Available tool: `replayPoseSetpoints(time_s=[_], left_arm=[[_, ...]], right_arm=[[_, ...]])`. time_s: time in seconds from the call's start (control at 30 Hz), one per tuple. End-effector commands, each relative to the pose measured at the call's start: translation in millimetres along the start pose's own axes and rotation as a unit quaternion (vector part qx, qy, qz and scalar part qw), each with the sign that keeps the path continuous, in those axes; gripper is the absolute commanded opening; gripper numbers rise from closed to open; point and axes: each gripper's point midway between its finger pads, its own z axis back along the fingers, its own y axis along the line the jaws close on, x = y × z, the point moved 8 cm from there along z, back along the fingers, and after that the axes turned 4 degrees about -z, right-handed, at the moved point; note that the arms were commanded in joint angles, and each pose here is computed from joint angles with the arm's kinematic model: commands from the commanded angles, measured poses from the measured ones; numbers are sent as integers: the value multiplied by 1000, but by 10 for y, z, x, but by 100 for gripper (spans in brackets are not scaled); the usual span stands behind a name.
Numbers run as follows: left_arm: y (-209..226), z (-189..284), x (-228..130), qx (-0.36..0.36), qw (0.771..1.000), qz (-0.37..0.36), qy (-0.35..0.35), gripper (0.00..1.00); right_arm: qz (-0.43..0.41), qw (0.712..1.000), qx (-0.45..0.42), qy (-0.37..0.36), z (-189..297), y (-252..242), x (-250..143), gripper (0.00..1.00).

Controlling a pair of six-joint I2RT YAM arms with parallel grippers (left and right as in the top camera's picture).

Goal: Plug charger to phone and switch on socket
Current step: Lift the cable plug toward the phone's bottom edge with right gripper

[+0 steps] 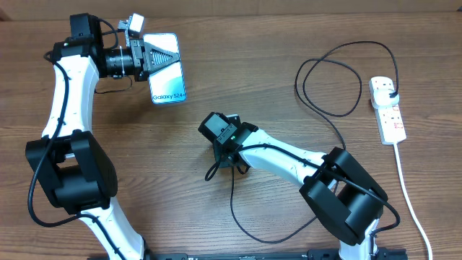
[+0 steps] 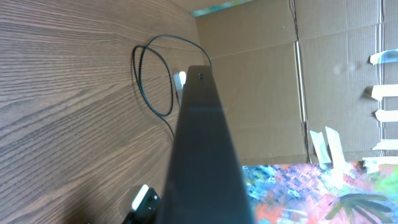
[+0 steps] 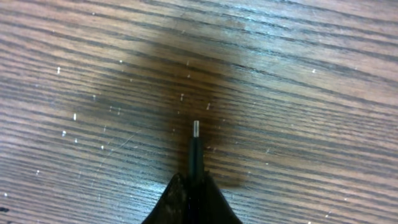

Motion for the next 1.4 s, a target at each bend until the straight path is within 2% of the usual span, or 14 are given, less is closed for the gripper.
replayPoseSetpoints(time_s=[0.0, 0.3, 0.4, 0.47, 0.63, 0.77, 0.97, 1.13, 1.37], left_arm=[[-48, -15, 3, -16, 1000, -9, 1, 4], [-54, -14, 3, -20, 1000, -10, 1, 4], [-66, -14, 3, -26, 1000, -10, 1, 4], [-103, -11, 13, -47, 999, -15, 0, 4], [-192, 3, 63, -94, 994, -47, -5, 4], [-194, 3, 76, -94, 994, -55, -6, 4], [-229, 16, 214, -100, 994, -45, -10, 4], [-267, 22, 426, -78, 995, -51, -29, 4], [-272, 14, 697, -15, 994, -41, -97, 4]], right_arm=[[-9, 1000, 3, -9, 8, 32, 78, 4], [-37, 999, 15, 8, 21, -67, 159, 4], [-71, 997, 35, 11, 78, -107, 232, 4], [-95, 994, 57, 16, 117, -138, 290, 4], [-127, 976, 172, 46, 225, -152, 489, 4], [-144, 937, 312, 68, 350, -173, 745, 4], [-114, 859, 494, 69, 668, -228, 1079, 4], [-92, 820, 562, 57, 851, -300, 1238, 4], [-38, 767, 640, 35, 1183, -226, 1380, 4]])
